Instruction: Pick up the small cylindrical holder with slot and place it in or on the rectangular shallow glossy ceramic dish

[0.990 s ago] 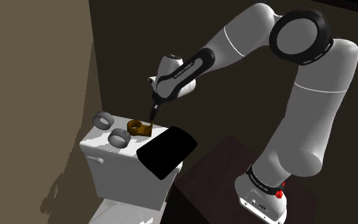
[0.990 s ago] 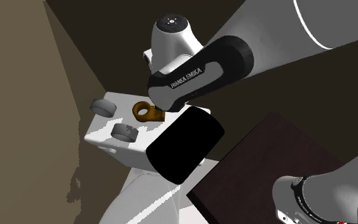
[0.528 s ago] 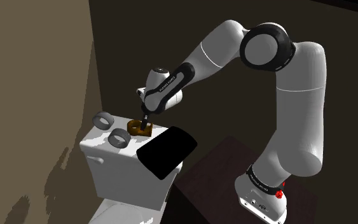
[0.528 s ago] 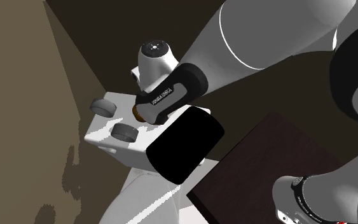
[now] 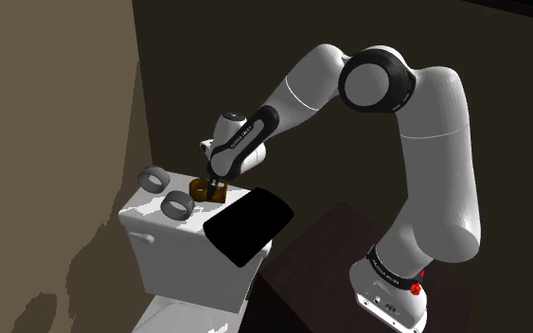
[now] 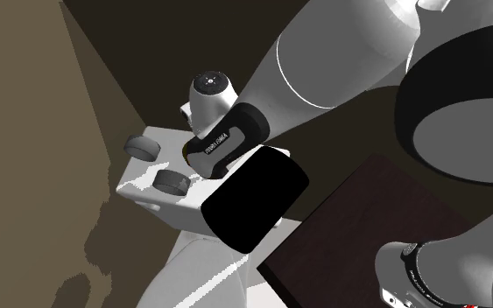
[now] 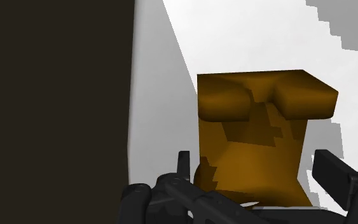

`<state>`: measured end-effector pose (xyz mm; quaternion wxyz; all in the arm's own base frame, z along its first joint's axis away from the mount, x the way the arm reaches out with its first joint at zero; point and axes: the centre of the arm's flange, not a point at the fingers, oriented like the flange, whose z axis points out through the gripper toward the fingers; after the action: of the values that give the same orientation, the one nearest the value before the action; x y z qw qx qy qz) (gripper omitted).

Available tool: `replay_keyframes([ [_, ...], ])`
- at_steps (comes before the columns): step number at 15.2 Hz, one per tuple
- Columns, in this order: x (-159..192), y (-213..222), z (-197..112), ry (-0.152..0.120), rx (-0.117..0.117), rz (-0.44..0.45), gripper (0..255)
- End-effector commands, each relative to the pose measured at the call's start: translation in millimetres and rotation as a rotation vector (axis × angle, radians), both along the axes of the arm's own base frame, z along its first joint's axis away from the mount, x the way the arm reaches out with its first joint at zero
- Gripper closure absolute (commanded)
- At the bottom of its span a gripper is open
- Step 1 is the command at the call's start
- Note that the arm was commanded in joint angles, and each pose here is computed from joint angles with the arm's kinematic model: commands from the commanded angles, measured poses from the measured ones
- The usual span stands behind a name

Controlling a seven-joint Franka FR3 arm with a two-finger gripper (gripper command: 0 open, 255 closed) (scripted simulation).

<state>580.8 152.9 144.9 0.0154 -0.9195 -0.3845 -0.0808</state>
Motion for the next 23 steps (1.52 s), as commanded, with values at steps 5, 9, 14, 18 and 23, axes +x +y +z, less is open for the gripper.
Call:
replay_keyframes([
  [5, 0.5, -0.4, -1.8, 0.000, 0.000, 0.000, 0],
  [9, 0.5, -0.3, -1.7, 0.000, 0.000, 0.000, 255],
  [14, 0.5, -0.3, -1.7, 0.000, 0.000, 0.000, 255],
  [18, 0.5, -0.4, 8.8, 0.000, 0.000, 0.000, 255],
  [23, 0.5, -0.4, 35.2, 0.000, 0.000, 0.000, 255],
])
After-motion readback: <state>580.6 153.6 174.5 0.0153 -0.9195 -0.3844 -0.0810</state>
